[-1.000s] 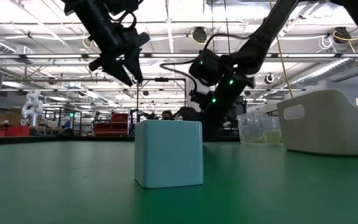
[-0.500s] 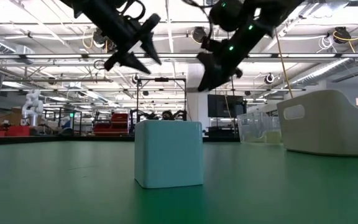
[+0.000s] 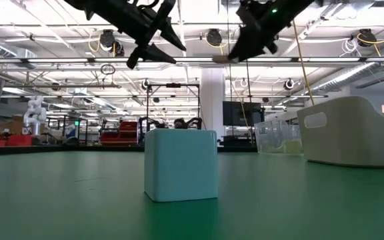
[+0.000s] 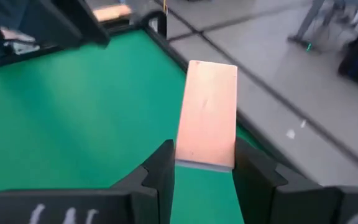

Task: Sort & place blocks by color
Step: Put the pink block into the gray bin

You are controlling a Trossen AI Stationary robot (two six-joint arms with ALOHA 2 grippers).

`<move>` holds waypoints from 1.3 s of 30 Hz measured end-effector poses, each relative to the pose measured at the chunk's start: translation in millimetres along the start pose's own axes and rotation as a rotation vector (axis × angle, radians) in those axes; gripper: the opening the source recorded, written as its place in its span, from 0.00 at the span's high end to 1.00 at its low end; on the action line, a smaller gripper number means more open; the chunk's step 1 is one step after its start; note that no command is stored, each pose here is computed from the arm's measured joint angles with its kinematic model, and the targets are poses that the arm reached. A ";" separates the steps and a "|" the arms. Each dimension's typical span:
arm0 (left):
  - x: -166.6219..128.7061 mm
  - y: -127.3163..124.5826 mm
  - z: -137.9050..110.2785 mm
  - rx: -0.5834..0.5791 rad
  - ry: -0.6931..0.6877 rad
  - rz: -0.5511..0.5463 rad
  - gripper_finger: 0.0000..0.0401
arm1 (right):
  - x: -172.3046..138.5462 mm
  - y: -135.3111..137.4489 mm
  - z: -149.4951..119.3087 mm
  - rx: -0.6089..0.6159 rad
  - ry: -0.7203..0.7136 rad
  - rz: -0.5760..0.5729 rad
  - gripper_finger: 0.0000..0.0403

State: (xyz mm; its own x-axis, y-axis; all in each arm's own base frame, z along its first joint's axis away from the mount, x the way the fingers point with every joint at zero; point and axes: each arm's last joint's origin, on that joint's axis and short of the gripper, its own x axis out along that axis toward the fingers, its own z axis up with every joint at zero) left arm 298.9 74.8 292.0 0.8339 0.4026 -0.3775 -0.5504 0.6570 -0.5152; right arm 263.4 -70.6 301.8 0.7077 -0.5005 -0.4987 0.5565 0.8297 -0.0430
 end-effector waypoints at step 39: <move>-40.8 -64.3 -86.7 0.101 0.471 -0.252 0.52 | -106.2 53.3 -132.3 0.256 1.023 0.304 0.44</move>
State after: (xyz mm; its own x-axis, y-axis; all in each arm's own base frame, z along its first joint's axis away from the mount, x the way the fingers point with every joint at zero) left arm 296.7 -39.2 273.9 0.8183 -0.0888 -0.5679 -0.3102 0.7636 -0.5663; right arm 160.3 59.5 237.9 0.2010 0.2562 -0.9455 0.5775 0.7487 0.3256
